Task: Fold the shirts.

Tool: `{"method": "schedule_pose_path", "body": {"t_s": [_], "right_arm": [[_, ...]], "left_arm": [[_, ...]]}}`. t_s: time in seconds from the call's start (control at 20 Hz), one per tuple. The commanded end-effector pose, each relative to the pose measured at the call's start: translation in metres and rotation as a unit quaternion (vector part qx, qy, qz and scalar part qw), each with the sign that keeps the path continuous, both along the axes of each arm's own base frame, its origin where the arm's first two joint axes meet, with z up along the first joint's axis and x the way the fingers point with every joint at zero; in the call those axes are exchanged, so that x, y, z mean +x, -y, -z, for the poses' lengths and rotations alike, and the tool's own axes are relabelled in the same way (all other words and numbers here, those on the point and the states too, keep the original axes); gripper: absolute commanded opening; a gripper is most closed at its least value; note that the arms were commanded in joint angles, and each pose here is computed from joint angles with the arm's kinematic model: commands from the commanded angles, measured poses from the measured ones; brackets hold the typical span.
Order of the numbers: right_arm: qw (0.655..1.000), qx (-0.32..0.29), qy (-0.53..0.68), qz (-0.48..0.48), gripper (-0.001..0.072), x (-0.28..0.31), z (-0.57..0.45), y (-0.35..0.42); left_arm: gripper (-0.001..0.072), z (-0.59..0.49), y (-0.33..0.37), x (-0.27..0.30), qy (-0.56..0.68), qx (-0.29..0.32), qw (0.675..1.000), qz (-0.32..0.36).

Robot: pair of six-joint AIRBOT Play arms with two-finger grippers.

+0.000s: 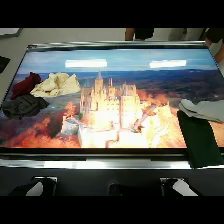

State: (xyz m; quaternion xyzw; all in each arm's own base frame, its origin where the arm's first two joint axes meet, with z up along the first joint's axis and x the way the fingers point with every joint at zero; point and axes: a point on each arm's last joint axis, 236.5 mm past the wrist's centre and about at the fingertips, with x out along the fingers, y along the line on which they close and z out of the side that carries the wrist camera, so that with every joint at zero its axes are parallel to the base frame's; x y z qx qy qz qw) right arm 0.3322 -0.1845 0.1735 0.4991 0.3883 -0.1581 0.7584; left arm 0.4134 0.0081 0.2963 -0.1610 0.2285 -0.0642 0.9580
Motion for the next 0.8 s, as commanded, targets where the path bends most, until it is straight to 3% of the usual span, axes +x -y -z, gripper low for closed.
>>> {"method": "schedule_pose_path", "body": {"t_s": [0.0, 0.2, 0.45, 0.75], "right_arm": [[0.995, 0.052, 0.08, -0.02, 0.0044, 0.019, -0.038, -0.023], [0.997, -0.012, -0.076, -0.007, 0.0044, -0.04, -0.002, -0.004], [0.951, -0.086, -0.289, 0.075, 0.0044, -0.134, 0.034, 0.046], [0.912, -0.07, -0.396, 0.083, 0.0044, -0.18, 0.095, 0.046]], "left_arm": [[0.0037, -0.001, 0.0, 0.0, 0.001, 0.003, 1.0, 0.001], [0.0037, -0.001, 0.0, 0.0, 0.001, 0.002, 1.0, 0.001], [0.0037, 0.0, 0.0, 0.0, 0.001, 0.003, 1.0, 0.001], [0.0037, 0.0, 0.0, 0.0, 0.001, 0.003, 1.0, 0.001]]}}
